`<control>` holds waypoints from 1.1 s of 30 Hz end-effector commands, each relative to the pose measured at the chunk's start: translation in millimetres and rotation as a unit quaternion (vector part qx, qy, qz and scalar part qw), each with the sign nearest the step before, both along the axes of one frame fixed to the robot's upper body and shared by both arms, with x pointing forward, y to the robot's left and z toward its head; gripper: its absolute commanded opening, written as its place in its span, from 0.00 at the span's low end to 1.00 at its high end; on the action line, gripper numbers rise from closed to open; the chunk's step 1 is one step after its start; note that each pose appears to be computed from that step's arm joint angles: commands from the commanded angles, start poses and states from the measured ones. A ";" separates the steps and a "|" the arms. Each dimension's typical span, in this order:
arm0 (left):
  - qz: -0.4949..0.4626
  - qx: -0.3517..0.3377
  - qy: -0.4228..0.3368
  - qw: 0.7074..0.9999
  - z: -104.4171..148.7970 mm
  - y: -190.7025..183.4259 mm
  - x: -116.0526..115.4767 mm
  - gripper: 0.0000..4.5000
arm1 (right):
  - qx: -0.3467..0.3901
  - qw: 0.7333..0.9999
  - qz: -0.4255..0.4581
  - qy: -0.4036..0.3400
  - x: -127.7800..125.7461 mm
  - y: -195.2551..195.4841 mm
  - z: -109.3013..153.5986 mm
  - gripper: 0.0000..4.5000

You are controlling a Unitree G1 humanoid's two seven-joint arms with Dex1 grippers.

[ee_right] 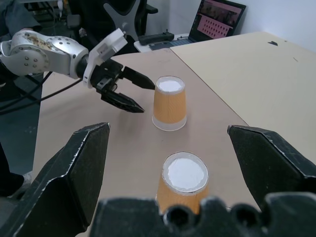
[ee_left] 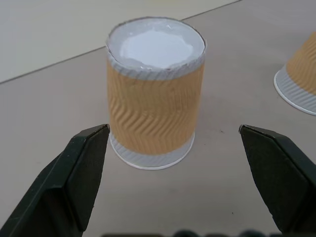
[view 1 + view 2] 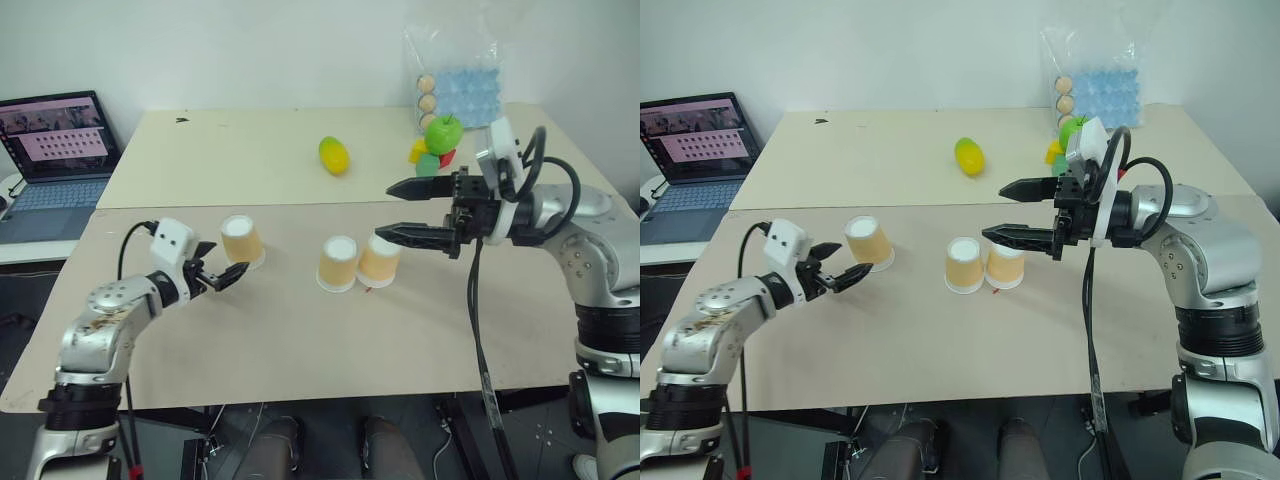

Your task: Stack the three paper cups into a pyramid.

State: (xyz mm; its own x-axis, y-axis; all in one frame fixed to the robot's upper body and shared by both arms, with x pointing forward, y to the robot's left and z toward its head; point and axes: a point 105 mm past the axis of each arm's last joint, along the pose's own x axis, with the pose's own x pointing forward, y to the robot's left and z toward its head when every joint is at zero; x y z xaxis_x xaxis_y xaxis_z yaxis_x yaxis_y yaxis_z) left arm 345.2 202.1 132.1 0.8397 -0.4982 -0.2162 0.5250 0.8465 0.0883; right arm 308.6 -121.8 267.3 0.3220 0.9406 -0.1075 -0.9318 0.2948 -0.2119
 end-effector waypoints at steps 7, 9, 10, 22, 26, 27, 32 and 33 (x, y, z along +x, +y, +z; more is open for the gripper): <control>-0.011 -0.008 -0.071 0.997 33.6 -18.0 29.1 1.00 | 0.005 0.999 -0.012 -0.034 -9.1 -4.3 18.9 0.99; -0.013 -0.011 -0.078 0.997 37.3 -21.5 34.6 1.00 | 0.005 0.999 -0.015 -0.035 -9.0 -5.1 18.8 0.99; -0.014 -0.011 -0.080 0.997 38.1 -22.9 36.2 1.00 | 0.005 0.999 -0.017 -0.035 -9.2 -5.3 19.0 0.99; -0.011 -0.004 -0.074 0.997 31.6 -25.6 42.3 0.56 | 0.007 0.999 -0.034 -0.040 -9.6 -9.1 19.3 1.00; -0.014 -0.009 -0.087 0.996 46.6 -29.3 46.0 0.56 | 0.006 0.999 -0.036 -0.040 -8.5 -8.7 18.2 1.00; -0.021 -0.011 -0.094 0.995 53.4 -32.8 46.2 0.56 | 0.005 0.999 -0.037 -0.040 -8.2 -8.9 18.0 1.00; -0.104 -0.015 -0.130 0.986 103.1 -64.1 39.0 0.56 | 0.002 0.998 -0.041 -0.042 -9.7 -13.4 19.4 1.00; -0.116 -0.013 -0.135 0.984 111.2 -67.6 38.5 0.56 | 0.001 0.998 -0.042 -0.043 -10.6 -15.2 19.7 1.00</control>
State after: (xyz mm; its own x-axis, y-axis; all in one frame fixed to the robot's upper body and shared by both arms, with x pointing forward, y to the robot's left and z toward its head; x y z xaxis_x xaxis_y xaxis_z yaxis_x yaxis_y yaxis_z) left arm 390.5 145.3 214.3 0.7743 -0.6320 -0.0316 0.6269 0.7593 0.1744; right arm 305.5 -131.2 273.4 0.3969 0.9120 -0.1033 -0.9006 0.3653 -0.2356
